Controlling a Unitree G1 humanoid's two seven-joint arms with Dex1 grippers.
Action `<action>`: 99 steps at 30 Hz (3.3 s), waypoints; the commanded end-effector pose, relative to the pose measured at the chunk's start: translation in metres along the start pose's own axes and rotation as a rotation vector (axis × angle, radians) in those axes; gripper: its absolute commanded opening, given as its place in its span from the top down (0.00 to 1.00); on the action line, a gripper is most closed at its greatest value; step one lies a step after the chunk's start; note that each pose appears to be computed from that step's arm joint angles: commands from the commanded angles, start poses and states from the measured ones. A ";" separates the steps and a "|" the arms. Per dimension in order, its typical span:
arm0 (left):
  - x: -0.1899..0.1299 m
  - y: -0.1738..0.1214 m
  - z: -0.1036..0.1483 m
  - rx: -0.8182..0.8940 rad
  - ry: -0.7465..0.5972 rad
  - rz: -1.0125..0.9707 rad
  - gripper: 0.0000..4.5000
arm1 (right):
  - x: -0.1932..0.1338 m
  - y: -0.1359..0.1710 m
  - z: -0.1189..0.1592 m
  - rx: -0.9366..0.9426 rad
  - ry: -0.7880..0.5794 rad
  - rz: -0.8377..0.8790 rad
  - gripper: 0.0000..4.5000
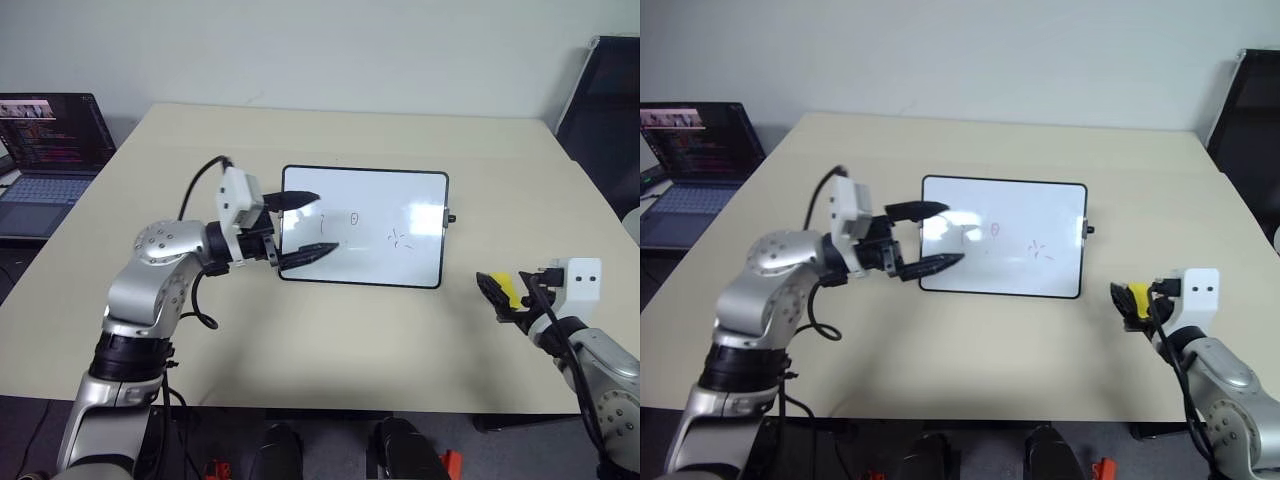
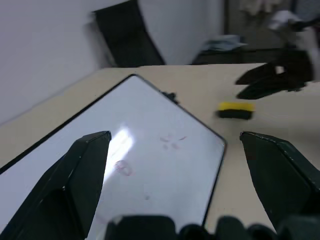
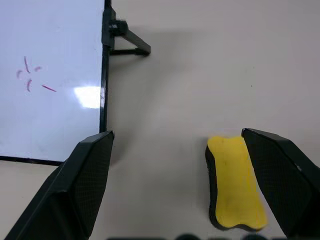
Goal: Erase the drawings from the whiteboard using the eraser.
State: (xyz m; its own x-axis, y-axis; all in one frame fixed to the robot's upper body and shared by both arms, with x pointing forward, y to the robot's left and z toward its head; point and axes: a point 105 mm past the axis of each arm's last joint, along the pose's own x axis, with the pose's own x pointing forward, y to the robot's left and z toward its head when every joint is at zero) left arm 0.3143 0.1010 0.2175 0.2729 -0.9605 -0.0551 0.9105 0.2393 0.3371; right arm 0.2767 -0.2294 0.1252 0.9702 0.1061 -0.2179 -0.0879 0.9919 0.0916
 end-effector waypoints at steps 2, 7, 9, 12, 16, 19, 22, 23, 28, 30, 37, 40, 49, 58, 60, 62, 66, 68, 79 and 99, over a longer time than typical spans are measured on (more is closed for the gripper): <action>0.031 -0.016 0.015 0.097 -0.022 -0.227 0.00 | 0.007 -0.014 0.007 -0.061 0.008 -0.079 0.01; 0.054 -0.013 0.027 0.139 -0.116 -0.224 0.00 | 0.013 -0.027 0.004 -0.059 0.020 -0.112 0.01; 0.055 -0.017 0.024 0.146 -0.113 -0.245 0.00 | 0.014 -0.027 0.000 -0.061 0.038 -0.100 0.01; 0.054 -0.018 0.021 0.157 -0.101 -0.245 0.00 | 0.017 -0.027 -0.005 -0.056 0.056 -0.087 0.01; 0.049 -0.017 0.017 0.149 -0.088 -0.228 0.00 | 0.020 -0.028 -0.011 -0.053 0.076 -0.077 0.01; 0.046 -0.017 0.013 0.155 -0.066 -0.222 0.00 | 0.023 -0.030 -0.014 -0.053 0.080 -0.081 0.01; 0.044 -0.018 0.012 0.161 -0.057 -0.220 0.00 | 0.027 -0.033 -0.017 -0.054 0.081 -0.097 0.01; 0.044 -0.017 0.012 0.164 -0.055 -0.219 0.00 | 0.028 -0.033 -0.017 -0.052 0.080 -0.099 0.01; 0.039 -0.015 0.009 0.176 -0.023 -0.206 0.00 | 0.035 -0.036 -0.019 -0.044 0.079 -0.109 0.14; 0.038 -0.015 0.005 0.173 -0.006 -0.205 0.00 | 0.035 -0.036 -0.020 -0.041 0.084 -0.105 0.29; 0.033 -0.018 -0.003 0.146 0.032 -0.189 0.00 | 0.033 -0.031 -0.021 -0.041 0.084 -0.090 0.77; 0.029 -0.015 -0.006 0.134 0.058 -0.145 0.00 | 0.028 -0.029 -0.015 -0.042 0.058 -0.088 0.77; 0.019 -0.004 -0.020 0.104 0.168 0.028 0.00 | 0.008 0.019 0.029 -0.240 -0.154 0.029 0.77; 0.018 -0.008 -0.028 0.047 0.220 0.068 0.00 | 0.033 0.097 0.064 -0.379 -0.255 0.263 0.78; 0.016 -0.010 -0.031 0.044 0.243 0.057 0.00 | 0.044 0.103 0.068 -0.409 -0.259 0.270 0.78; 0.012 -0.012 -0.035 0.030 0.268 0.052 0.00 | 0.056 0.106 0.074 -0.441 -0.267 0.267 0.78; 0.005 -0.017 -0.043 0.014 0.310 0.051 0.00 | 0.075 0.110 0.080 -0.498 -0.281 0.244 0.78; 0.004 -0.019 -0.044 0.008 0.310 0.049 0.00 | 0.082 0.110 0.080 -0.517 -0.282 0.230 0.78; 0.005 -0.023 -0.043 0.024 0.303 0.035 0.00 | 0.085 0.114 0.014 -0.732 -0.060 0.385 0.78; -0.018 -0.040 -0.079 -0.015 0.459 -0.060 0.00 | 0.079 0.129 -0.005 -0.889 -0.019 0.468 0.78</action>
State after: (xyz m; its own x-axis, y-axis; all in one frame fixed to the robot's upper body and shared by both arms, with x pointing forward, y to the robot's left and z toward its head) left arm 0.3007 0.1249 0.1238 0.3340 -0.7997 -0.4989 0.9363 0.2203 0.2737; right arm 0.3504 -0.0969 0.1329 0.8467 0.4761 -0.2376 -0.5080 0.5902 -0.6274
